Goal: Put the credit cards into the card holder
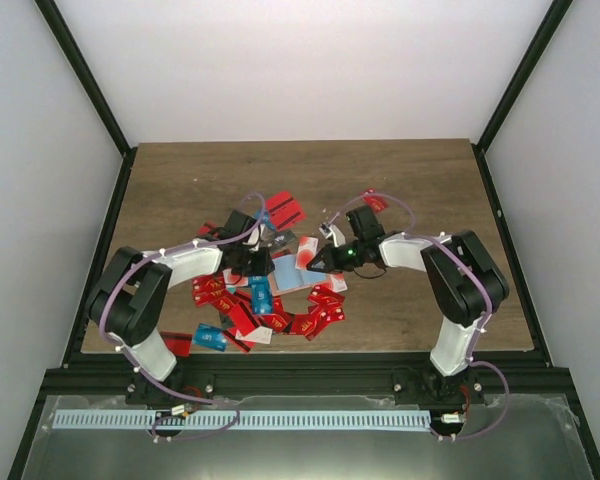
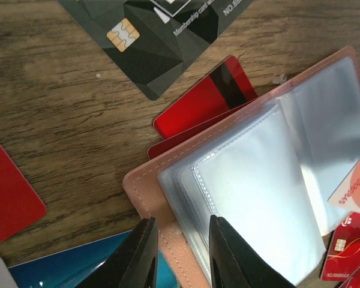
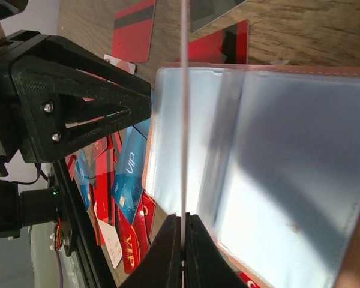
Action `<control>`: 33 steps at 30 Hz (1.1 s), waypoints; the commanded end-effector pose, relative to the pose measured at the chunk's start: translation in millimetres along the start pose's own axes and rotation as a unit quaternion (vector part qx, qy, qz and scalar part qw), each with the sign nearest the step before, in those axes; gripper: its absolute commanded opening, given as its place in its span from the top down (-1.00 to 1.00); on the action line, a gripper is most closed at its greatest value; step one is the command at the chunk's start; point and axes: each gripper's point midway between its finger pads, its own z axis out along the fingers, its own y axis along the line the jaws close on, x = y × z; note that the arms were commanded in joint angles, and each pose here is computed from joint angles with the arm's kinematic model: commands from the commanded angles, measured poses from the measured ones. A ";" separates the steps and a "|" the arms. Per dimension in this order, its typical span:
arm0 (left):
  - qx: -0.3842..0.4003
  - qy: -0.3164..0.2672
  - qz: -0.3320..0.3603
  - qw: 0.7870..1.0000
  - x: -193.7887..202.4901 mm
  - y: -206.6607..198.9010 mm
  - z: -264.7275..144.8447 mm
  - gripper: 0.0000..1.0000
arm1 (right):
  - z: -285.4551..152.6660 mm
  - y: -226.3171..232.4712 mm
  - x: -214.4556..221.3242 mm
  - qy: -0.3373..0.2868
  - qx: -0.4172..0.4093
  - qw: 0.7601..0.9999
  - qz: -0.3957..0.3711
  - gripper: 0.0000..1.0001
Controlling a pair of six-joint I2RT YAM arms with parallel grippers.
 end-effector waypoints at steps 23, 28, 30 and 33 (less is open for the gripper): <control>0.027 0.011 -0.009 1.000 4.0 -4.3 11.6 0.51 | 16.4 -15.5 16.4 0.041 -0.058 0.997 0.030 0.99; 0.028 0.012 -0.009 0.999 4.5 -4.3 12.4 0.54 | 12.8 -11.5 9.6 0.031 -0.053 0.998 0.023 0.99; 0.027 0.012 -0.009 1.000 4.7 -3.6 12.8 0.54 | 7.9 -7.9 3.6 0.018 -0.049 0.998 0.018 0.99; 0.027 0.014 -0.009 0.999 5.8 -3.3 13.6 0.55 | -2.6 -3.8 -7.0 -0.005 -0.045 0.999 0.011 0.99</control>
